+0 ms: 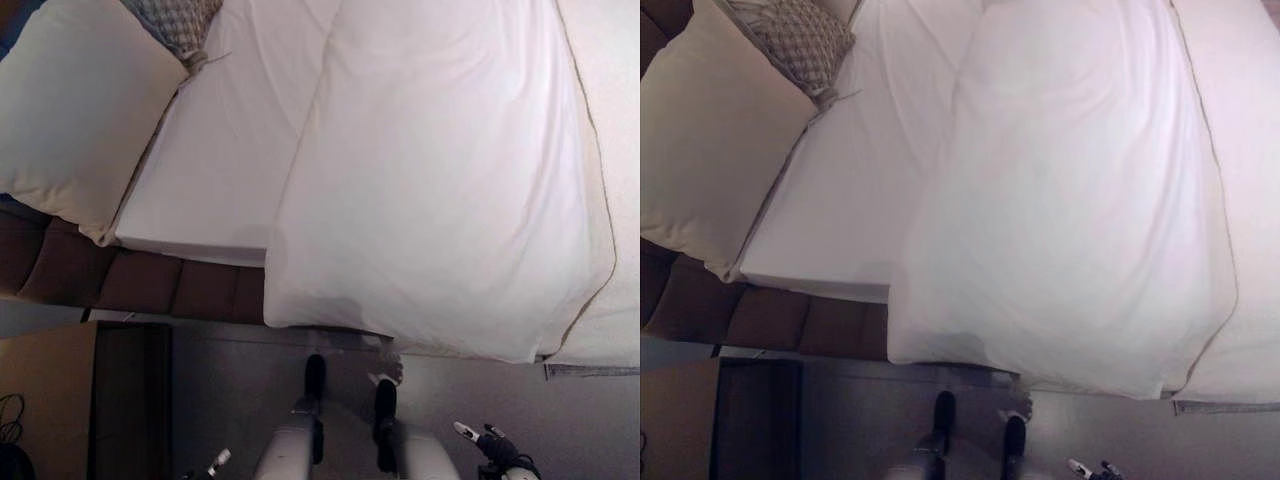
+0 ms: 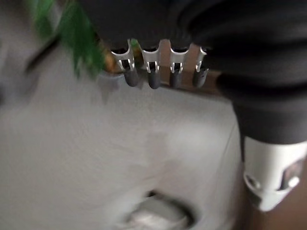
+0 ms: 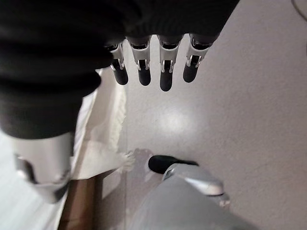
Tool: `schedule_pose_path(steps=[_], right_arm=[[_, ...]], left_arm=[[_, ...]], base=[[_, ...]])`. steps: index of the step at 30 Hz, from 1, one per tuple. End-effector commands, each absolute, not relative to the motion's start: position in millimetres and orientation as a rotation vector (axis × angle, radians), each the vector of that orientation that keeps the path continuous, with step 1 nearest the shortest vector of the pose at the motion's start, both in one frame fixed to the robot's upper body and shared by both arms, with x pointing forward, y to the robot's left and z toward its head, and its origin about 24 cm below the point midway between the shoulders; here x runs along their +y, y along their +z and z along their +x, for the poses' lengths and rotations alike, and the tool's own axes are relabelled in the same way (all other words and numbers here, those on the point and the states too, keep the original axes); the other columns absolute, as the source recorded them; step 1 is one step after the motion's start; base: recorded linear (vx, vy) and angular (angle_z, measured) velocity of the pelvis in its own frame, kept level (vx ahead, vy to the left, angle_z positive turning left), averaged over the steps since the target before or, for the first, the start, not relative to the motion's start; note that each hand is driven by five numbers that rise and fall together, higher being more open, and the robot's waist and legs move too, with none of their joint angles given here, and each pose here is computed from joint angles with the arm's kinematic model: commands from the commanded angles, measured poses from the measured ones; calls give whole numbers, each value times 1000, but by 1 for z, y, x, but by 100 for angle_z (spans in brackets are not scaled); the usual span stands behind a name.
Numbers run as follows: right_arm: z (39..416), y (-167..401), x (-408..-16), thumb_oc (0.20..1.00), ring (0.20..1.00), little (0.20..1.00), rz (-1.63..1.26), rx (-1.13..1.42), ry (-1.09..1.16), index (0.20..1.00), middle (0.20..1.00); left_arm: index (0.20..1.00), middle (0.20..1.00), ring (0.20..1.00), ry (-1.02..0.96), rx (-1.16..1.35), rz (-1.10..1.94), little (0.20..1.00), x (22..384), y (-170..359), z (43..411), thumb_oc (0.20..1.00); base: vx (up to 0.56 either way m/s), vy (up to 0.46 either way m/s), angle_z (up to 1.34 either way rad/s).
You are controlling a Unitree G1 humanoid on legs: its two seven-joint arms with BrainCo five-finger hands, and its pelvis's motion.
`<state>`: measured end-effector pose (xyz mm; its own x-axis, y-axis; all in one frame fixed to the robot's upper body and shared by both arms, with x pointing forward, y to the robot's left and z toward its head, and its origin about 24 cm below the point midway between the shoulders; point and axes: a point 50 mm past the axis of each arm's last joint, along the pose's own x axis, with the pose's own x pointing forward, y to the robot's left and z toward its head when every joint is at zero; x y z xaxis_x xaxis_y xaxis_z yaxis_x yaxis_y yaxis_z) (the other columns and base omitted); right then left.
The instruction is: Make the bed
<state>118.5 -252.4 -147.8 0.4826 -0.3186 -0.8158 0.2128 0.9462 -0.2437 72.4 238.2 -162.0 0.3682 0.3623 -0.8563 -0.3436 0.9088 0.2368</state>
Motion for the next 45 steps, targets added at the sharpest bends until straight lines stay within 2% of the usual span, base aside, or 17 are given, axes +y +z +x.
schedule_pose_path(steps=[1,4,5,6,7,9,11,12,16,17,19,26,27,33,38,45], right_arm=[[98,-155,-247,1000,1000,1000,-158,1082,-272,1000,1000],[105,-152,-247,1000,1000,1000,-172,1050,-261,1000,1000],[119,-147,-248,1000,1000,1000,-208,990,-241,1000,1000],[119,-147,-248,1000,1000,1000,-208,990,-241,1000,1000],[137,-138,-247,1000,1000,1000,-236,908,-210,1000,1000],[159,-128,-247,1000,1000,1000,-264,820,-170,1000,1000],[170,-121,-245,1000,1000,1000,-279,768,-150,1000,1000],[198,-101,-244,1000,1000,1000,-283,630,-127,1000,1000],[240,-65,-233,1000,1000,1000,-230,417,-71,1000,1000],[240,-65,-233,1000,1000,1000,-230,417,-71,1000,1000],[271,-35,-219,1000,1000,1000,-158,273,-2,1000,1000],[315,-1,-189,1000,1000,1000,-224,175,115,1000,1000],[329,16,-179,1000,1000,1000,-187,129,158,1000,1000],[358,55,-158,1000,1000,1000,-67,54,250,1000,1000],[376,97,-152,1000,1000,1000,-21,-56,271,1000,1000],[410,185,-151,1000,1000,1000,-55,-266,125,1000,1000]], left_arm=[[1000,1000,1000,427,1105,121,1000,248,-159,73,1000],[1000,1000,1000,382,1060,178,1000,249,-156,82,1000],[1000,1000,1000,246,945,288,1000,242,-148,110,1000],[1000,1000,1000,246,945,288,1000,242,-148,110,1000],[1000,1000,1000,163,845,345,1000,239,-138,135,1000],[1000,1000,1000,0,744,479,1000,230,-128,158,1000],[1000,1000,1000,-34,680,497,1000,227,-120,172,1000],[1000,1000,1000,-89,566,493,1000,219,-104,197,1000],[1000,1000,1000,-190,349,496,1000,199,-69,241,1000],[1000,1000,1000,-190,349,496,1000,199,-69,242,1000],[1000,1000,1000,-313,199,494,1000,174,-39,273,1000],[1000,1000,1000,-496,46,547,1000,125,0,313,1000],[1000,1000,1000,-550,-8,515,1000,109,18,324,1000],[1000,1000,1000,-690,-71,414,1000,71,63,350,1000],[1000,1000,1000,-624,-192,420,1000,66,104,370,1000],[1000,1000,1000,-286,-400,532,1000,82,182,405,1000]], base=[[0,0,0],[0,-13,0],[-3,-31,1],[-24,-32,4],[-25,-16,5],[-25,-8,8],[-23,1,6],[-46,1,0],[-56,3,-3],[-57,5,-3],[-81,5,-4],[-77,10,-10],[-68,13,-4],[-91,11,-13],[-53,-5,0],[-41,10,-9]])
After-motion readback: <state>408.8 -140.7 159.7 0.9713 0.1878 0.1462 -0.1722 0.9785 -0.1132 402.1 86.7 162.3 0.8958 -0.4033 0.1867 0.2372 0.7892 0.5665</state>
